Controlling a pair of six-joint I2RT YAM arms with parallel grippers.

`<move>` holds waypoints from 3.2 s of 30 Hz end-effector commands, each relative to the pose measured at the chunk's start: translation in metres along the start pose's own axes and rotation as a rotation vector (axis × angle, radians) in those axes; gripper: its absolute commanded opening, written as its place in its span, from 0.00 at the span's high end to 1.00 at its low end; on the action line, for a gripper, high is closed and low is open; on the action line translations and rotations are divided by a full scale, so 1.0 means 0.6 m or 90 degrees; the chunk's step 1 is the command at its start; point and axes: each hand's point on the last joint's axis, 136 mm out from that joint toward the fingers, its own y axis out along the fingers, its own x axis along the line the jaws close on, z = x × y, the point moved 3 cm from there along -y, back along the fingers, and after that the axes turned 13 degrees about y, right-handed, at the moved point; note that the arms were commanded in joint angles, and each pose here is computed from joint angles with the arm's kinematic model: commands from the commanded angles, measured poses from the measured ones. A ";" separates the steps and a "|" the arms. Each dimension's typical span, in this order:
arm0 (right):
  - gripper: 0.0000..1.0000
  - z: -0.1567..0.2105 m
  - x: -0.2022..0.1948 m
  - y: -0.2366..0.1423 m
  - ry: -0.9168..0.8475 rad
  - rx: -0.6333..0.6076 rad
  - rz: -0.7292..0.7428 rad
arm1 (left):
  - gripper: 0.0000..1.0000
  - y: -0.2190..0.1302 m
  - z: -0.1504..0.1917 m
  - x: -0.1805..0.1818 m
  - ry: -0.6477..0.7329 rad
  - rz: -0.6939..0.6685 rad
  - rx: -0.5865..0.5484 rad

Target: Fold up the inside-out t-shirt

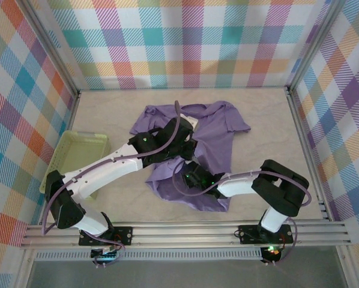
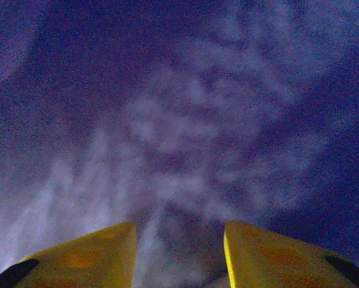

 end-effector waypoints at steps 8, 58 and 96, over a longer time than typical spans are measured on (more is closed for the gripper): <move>0.41 -0.118 -0.039 0.063 0.101 -0.065 0.027 | 1.00 -0.075 -0.045 0.003 -0.001 0.002 -0.021; 0.97 -0.188 -0.103 0.216 0.243 0.161 0.256 | 0.97 -0.182 -0.176 0.045 -0.143 -0.055 -0.142; 1.00 -0.195 0.008 -0.258 0.120 -0.150 -0.325 | 0.88 0.213 0.149 0.366 -0.265 -0.356 0.433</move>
